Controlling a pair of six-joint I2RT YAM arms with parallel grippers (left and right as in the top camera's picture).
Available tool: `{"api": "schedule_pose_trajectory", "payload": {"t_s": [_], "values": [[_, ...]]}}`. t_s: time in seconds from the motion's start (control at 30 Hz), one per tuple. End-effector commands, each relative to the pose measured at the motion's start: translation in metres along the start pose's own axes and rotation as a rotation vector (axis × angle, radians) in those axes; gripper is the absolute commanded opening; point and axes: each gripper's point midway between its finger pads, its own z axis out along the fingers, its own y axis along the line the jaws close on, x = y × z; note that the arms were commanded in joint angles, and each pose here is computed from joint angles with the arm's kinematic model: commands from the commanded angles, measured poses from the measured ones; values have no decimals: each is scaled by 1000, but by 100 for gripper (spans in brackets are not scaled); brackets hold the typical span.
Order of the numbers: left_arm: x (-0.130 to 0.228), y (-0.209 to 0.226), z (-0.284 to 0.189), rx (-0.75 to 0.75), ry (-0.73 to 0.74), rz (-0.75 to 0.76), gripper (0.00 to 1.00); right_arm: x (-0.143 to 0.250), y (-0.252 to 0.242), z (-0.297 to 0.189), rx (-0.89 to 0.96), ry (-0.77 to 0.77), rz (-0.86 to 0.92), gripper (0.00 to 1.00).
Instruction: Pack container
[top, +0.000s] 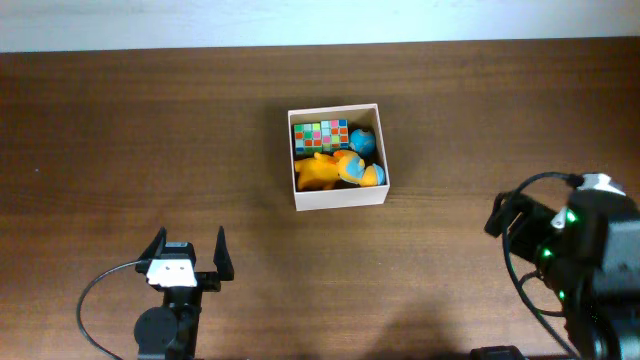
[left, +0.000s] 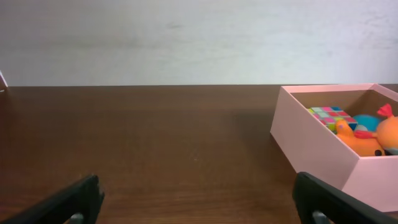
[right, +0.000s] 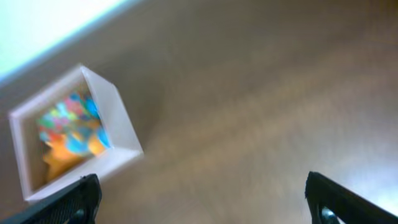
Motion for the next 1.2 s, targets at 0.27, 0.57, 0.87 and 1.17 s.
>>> {"api": "schedule_pose_trajectory", "payload": {"t_s": [0.27,0.57,0.87,1.17], "values": [[0,-3,0,15,-3,15,99,-12,10,12,-225,-459,-30,99],[0,-3,0,15,-3,15,99,11,14,35,-345,-566,-26,99],[0,-3,0,15,-3,15,99,4,26,4,-416,-719,-184,99],[0,-3,0,15,-3,15,99,18,27,6,-472,-818,-239,99]]}}
